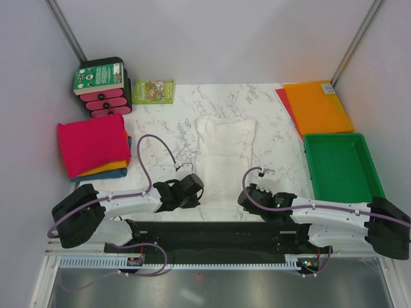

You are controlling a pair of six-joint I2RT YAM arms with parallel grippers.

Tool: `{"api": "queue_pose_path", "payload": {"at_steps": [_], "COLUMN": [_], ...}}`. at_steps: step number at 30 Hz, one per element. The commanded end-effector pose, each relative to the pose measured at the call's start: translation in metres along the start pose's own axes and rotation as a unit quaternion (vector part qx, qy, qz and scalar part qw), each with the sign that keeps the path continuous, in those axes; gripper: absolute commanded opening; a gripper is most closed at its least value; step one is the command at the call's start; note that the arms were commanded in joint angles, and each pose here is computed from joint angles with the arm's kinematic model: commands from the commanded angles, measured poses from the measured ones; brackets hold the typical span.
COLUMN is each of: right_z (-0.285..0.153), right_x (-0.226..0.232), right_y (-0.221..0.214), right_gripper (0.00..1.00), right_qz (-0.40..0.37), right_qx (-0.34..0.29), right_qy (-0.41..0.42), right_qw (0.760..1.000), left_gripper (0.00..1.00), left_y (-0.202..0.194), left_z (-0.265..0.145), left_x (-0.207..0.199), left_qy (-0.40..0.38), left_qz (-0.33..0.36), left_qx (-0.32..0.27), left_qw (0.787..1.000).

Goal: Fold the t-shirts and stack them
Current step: Fold the tshirt

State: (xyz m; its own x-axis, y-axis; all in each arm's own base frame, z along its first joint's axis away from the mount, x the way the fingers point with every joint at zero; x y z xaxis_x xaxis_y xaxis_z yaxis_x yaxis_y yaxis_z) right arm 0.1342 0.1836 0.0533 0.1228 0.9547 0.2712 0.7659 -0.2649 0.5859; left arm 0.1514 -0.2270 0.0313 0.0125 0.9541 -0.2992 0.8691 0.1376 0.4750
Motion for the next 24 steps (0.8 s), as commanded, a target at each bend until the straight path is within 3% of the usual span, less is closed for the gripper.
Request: {"api": "queue_pose_path", "payload": {"at_steps": [1, 7, 16, 19, 23, 24], "right_z": [0.004, 0.015, 0.015, 0.013, 0.01, 0.009], "right_x": [0.011, 0.006, -0.016, -0.022, -0.028, -0.027], "right_y": [0.008, 0.0, -0.022, -0.029, -0.043, -0.043], "right_gripper": [0.42, 0.46, 0.42, 0.32, 0.05, 0.02], "right_qz": [0.033, 0.022, 0.03, 0.04, 0.064, 0.07], "right_qx": [-0.027, -0.018, 0.026, 0.043, 0.075, 0.079], "right_qy": [0.005, -0.029, -0.066, -0.071, -0.07, -0.065], "right_qw": [0.999, 0.999, 0.997, 0.996, 0.993, 0.992], "left_gripper": [0.02, 0.02, 0.02, 0.02, 0.02, 0.02], "left_y": [-0.031, -0.027, -0.021, -0.021, -0.022, -0.022], "left_z": [0.002, -0.002, -0.009, -0.01, -0.011, -0.011], "left_x": [0.032, 0.029, 0.026, 0.026, 0.028, 0.028], "left_qy": [0.058, 0.049, 0.04, 0.038, 0.036, 0.036], "left_qz": [0.024, 0.024, 0.022, 0.02, 0.015, 0.016], "left_qx": [0.055, 0.05, 0.039, 0.038, 0.036, 0.036], "left_qw": [0.997, 0.997, 0.998, 0.998, 0.999, 0.999]}}
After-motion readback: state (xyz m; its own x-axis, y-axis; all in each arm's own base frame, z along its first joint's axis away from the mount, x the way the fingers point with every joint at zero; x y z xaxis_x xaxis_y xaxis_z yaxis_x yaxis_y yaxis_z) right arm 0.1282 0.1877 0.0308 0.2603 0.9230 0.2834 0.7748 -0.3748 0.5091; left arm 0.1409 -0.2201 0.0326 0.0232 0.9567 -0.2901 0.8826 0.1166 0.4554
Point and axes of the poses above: each gripper's point midway between its finger pads, its own z axis out along the fingers, its own x axis along the line the jaws close on, y = z × x, the point moved 2 cm from there along -z, back along the fingers
